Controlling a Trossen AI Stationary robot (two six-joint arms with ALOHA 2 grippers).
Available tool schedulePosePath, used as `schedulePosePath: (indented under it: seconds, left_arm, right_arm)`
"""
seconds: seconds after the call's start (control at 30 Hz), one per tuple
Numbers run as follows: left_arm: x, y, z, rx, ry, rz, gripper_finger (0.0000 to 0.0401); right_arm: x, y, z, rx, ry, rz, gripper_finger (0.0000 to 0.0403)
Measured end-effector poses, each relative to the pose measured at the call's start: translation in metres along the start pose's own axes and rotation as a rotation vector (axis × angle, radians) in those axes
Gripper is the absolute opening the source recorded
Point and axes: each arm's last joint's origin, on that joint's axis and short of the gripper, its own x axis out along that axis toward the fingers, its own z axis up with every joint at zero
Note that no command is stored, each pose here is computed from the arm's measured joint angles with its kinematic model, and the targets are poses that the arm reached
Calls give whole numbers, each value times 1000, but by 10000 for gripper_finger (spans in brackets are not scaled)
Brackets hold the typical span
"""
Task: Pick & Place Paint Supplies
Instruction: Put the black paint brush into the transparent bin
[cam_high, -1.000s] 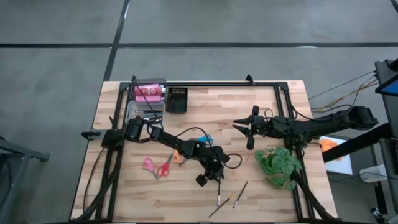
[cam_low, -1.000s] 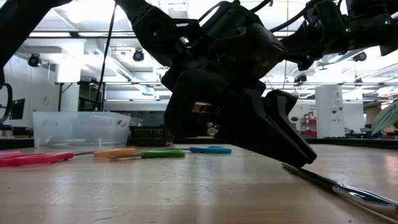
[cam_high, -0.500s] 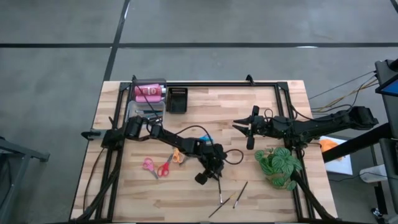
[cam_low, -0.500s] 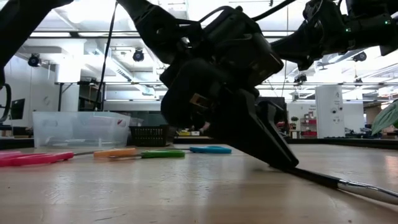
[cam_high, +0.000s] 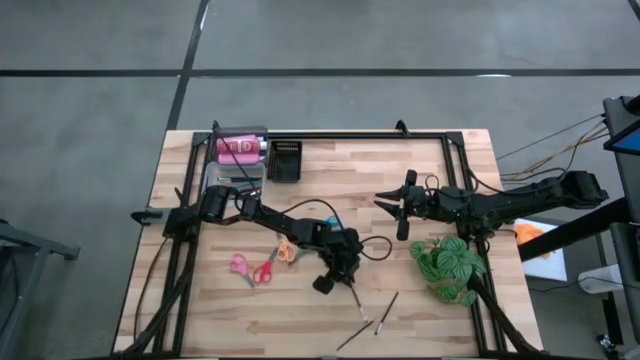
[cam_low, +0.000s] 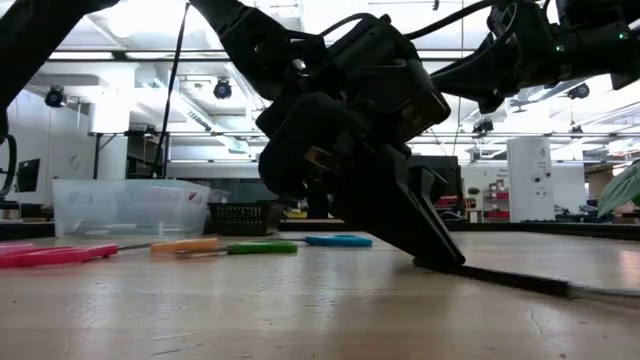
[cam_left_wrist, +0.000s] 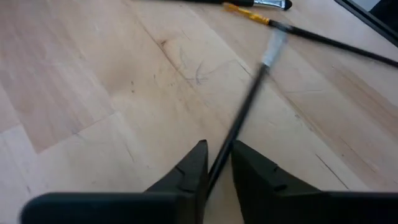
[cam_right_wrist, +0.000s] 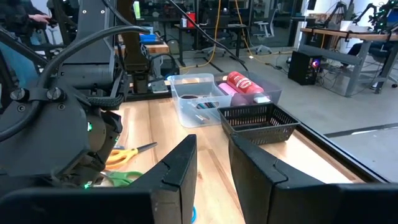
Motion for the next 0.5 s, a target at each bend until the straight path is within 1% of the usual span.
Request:
schedulePosePath:
  seconds: [0.13,0.27,0.5]
  left_arm:
    - [0,0,-1,-2,4,7,35]
    - [0,0,-1,-5,4,8,11]
    - [0,0,-1,3,6,10,2]
  right_arm:
    - [0,0,0,0,0,0,90]
    - [0,0,0,0,0,0,90]
    - [0,0,0,0,0,0,90]
